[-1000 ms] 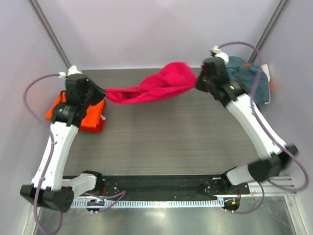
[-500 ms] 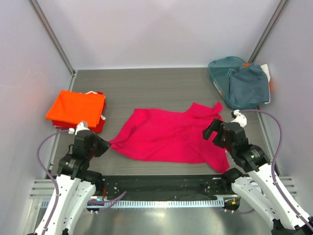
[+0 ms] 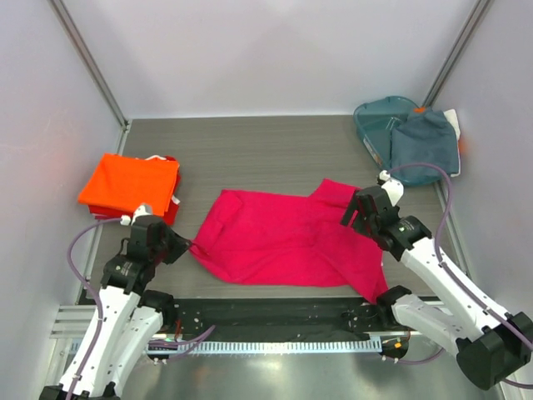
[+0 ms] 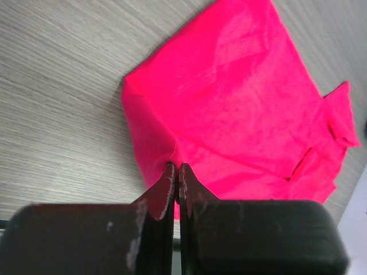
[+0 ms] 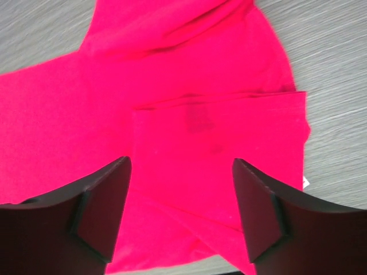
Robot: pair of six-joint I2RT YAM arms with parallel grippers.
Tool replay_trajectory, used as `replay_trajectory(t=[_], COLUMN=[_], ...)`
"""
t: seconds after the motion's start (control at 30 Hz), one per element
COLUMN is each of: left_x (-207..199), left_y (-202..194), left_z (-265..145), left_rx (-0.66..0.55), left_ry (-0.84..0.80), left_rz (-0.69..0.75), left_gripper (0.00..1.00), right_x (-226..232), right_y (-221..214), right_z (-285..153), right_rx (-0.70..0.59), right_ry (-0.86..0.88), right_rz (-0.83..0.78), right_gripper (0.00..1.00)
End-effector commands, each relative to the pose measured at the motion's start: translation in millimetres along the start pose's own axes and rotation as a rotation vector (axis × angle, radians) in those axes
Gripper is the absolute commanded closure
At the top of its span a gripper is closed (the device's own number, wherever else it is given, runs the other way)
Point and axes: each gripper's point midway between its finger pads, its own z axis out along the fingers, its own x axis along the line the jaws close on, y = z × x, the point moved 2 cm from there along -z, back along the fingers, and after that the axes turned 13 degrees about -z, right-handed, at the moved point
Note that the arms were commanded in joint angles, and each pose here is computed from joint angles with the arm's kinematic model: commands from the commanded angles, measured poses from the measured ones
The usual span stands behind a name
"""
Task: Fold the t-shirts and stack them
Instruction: Flatten the tshirt out
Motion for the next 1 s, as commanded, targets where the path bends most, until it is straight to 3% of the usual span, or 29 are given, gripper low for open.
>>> replay_trajectory(t=[0.0, 0.13, 0.37, 0.63, 0.97], left_x=[-19.1, -18.7, -22.2, -15.0, -21.5], left_y=[11.6, 12.0, 12.4, 8.4, 11.7], left_z=[-10.0, -7.8, -7.6, -1.8, -3.9], left_rx=[-0.055, -0.063, -0.067, -0.054, -0.065], left_ry=[-0.082, -0.086, -0.109, -0.086, -0.108], left_rz=[-0.022, -0.036, -0.052, -0.047, -0.051], left_gripper=[1.00, 1.00, 1.00, 1.00, 1.00], right_x=[-1.2, -5.8, -39.0, -50.2, -94.3], right_y=[34.3, 30.6, 17.2, 27.4, -26.2], right_z=[1.3, 29.8, 65.1, 87.2, 84.6], right_rx=[-0.118, -0.018, 0.101, 0.107, 0.142], right_ry=[-0.069, -0.143, -0.209, -0.188, -0.374], right_rz=[0.046, 0.033, 0.169, 0.236, 0.361], right_gripper=[0.25, 0.34, 0.36, 0.41, 0.44])
